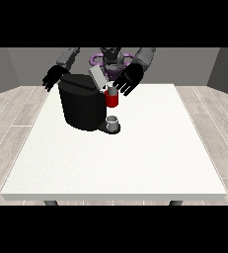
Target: Insert the coffee pod into the coffee machine and close the lid
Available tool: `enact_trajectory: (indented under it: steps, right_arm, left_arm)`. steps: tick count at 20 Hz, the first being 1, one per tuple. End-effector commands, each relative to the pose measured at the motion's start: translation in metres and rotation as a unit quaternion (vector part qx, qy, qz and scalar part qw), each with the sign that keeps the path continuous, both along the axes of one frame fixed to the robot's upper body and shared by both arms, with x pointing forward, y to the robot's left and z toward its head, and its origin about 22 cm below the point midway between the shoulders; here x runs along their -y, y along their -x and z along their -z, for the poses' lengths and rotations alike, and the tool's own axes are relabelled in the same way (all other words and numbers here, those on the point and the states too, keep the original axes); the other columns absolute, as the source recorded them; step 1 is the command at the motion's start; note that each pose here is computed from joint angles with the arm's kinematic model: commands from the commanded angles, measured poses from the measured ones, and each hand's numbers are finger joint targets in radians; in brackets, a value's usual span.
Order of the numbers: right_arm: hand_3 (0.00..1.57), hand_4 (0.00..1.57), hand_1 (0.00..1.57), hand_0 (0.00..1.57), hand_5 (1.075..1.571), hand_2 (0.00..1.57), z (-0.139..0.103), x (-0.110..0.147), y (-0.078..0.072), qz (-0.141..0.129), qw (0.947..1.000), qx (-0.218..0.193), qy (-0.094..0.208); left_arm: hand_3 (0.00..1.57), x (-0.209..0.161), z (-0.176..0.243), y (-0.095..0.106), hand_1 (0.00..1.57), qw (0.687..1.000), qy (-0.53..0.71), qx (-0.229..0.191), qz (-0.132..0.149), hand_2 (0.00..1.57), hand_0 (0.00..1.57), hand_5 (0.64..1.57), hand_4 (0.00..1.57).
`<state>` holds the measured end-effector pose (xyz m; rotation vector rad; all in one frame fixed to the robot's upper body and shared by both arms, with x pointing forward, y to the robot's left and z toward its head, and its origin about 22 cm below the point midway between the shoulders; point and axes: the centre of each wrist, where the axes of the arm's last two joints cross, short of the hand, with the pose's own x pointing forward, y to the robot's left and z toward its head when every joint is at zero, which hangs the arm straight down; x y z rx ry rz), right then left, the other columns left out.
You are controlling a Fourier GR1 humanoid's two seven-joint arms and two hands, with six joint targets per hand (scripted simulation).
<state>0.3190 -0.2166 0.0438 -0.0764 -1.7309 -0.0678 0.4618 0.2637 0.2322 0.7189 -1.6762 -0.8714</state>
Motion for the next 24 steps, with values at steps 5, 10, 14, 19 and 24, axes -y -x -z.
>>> enact_trajectory:
  steps: [5,10,14,19,24]
  right_arm:
    - [0.00,0.44,0.00,0.00,1.571,0.00,0.005,0.003,-0.003,0.007,0.9997,0.023,-0.007]
    - [0.00,0.46,0.00,0.00,1.571,0.00,0.015,0.022,0.004,-0.004,1.0000,0.001,-0.004]
    - [0.00,0.46,0.00,0.00,1.571,0.00,-0.002,-0.002,0.000,0.005,0.9997,0.025,0.003]
    - [0.00,0.44,0.00,0.00,1.571,0.00,0.010,0.007,-0.001,0.008,1.0000,0.001,-0.002]
    - [0.00,0.34,0.00,0.00,1.571,0.00,0.004,-0.001,-0.004,0.007,1.0000,0.001,-0.005]
  left_arm:
    - [0.98,0.009,0.004,0.001,1.11,0.999,-0.034,0.019,0.012,1.15,1.11,1.571,0.41]
    - [0.96,0.004,0.015,0.001,1.06,0.999,-0.032,-0.018,0.000,1.12,1.06,1.571,0.37]
    - [0.93,-0.014,0.000,0.002,1.07,0.999,-0.038,0.015,0.003,1.12,1.07,1.571,0.37]
    - [0.00,0.008,0.013,0.001,0.00,0.995,-0.092,-0.011,0.043,0.00,0.00,1.571,0.00]
    - [0.00,0.008,-0.005,-0.001,0.00,0.995,-0.091,-0.029,0.023,0.00,0.00,1.571,0.00]
